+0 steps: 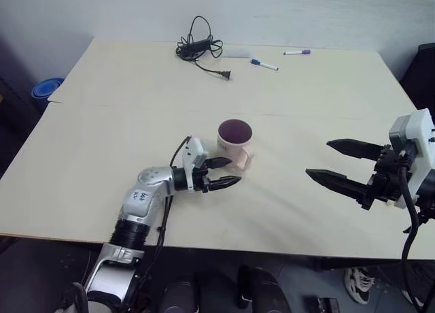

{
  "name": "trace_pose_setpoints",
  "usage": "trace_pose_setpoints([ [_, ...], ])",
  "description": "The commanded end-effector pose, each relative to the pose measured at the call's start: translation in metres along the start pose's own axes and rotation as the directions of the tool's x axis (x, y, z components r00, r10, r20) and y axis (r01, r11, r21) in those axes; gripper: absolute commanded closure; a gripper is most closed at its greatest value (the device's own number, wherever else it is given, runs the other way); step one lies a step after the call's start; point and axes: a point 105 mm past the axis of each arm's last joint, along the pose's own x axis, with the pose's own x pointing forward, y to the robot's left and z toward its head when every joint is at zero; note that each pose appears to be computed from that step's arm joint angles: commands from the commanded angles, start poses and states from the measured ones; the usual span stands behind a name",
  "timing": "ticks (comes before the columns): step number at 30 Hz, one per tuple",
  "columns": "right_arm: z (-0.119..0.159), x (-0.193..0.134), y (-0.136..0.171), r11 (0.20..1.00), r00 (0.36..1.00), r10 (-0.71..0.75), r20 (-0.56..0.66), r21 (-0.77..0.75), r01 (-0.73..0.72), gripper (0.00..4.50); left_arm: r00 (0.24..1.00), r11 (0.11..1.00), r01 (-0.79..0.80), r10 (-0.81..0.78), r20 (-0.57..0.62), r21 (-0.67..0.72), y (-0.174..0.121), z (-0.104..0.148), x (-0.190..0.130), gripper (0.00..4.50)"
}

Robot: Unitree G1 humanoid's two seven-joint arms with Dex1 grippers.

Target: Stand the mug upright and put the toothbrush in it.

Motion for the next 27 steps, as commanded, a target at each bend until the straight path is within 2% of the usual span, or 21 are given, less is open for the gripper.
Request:
trace_pose_setpoints([
  [1,0.005,0.002,-0.003,0.999,1.000,0.000,0.007,-0.036,0.000,0.00,1.000,0.999,0.003,-0.004,0.019,0.033,-0.005,0.012,-0.008,0.03],
  [5,-0.004,0.007,-0.022,0.996,0.995,-0.089,-0.050,-0.035,0.088,0.00,0.999,0.997,-0.028,0.030,-0.027,0.069,-0.009,0.015,-0.034,0.03],
  [6,-0.009,0.002,-0.045,0.979,0.976,-0.205,-0.075,-0.014,0.204,0.00,0.994,0.992,-0.041,0.053,-0.100,0.115,-0.012,0.016,-0.062,0.03],
  [8,-0.020,-0.011,-0.084,0.919,0.910,-0.390,-0.139,0.004,0.394,0.00,0.972,0.985,0.009,0.033,-0.234,0.175,-0.028,0.025,-0.103,0.03],
  [10,-0.029,-0.024,-0.110,0.871,0.851,-0.486,-0.199,-0.027,0.491,0.00,0.945,0.978,0.096,-0.031,-0.326,0.185,-0.046,0.038,-0.125,0.03],
  [12,-0.040,-0.040,-0.140,0.803,0.764,-0.586,-0.269,-0.066,0.593,0.00,0.914,0.965,0.168,-0.076,-0.398,0.201,-0.057,0.058,-0.144,0.03],
  [13,-0.046,-0.048,-0.155,0.761,0.715,-0.630,-0.302,-0.058,0.646,0.00,0.913,0.961,0.190,-0.097,-0.396,0.201,-0.061,0.072,-0.147,0.03],
  [15,-0.053,-0.056,-0.175,0.706,0.659,-0.676,-0.330,-0.034,0.707,0.00,0.926,0.957,0.215,-0.136,-0.353,0.195,-0.067,0.096,-0.147,0.03],
  [17,-0.063,-0.055,-0.191,0.682,0.637,-0.682,-0.358,0.001,0.731,0.00,0.951,0.950,0.225,-0.166,-0.259,0.218,-0.069,0.127,-0.139,0.03],
  [19,-0.070,-0.048,-0.202,0.678,0.642,-0.669,-0.375,0.046,0.733,0.00,0.958,0.942,0.246,-0.201,-0.205,0.229,-0.073,0.147,-0.132,0.03],
  [22,-0.083,-0.041,-0.214,0.661,0.640,-0.648,-0.413,0.112,0.742,0.00,0.947,0.924,0.293,-0.244,-0.211,0.245,-0.082,0.156,-0.126,0.03],
  [27,-0.106,-0.033,-0.219,0.666,0.640,-0.600,-0.479,0.143,0.732,0.00,0.932,0.909,0.306,-0.225,-0.286,0.283,-0.083,0.150,-0.126,0.03],
])
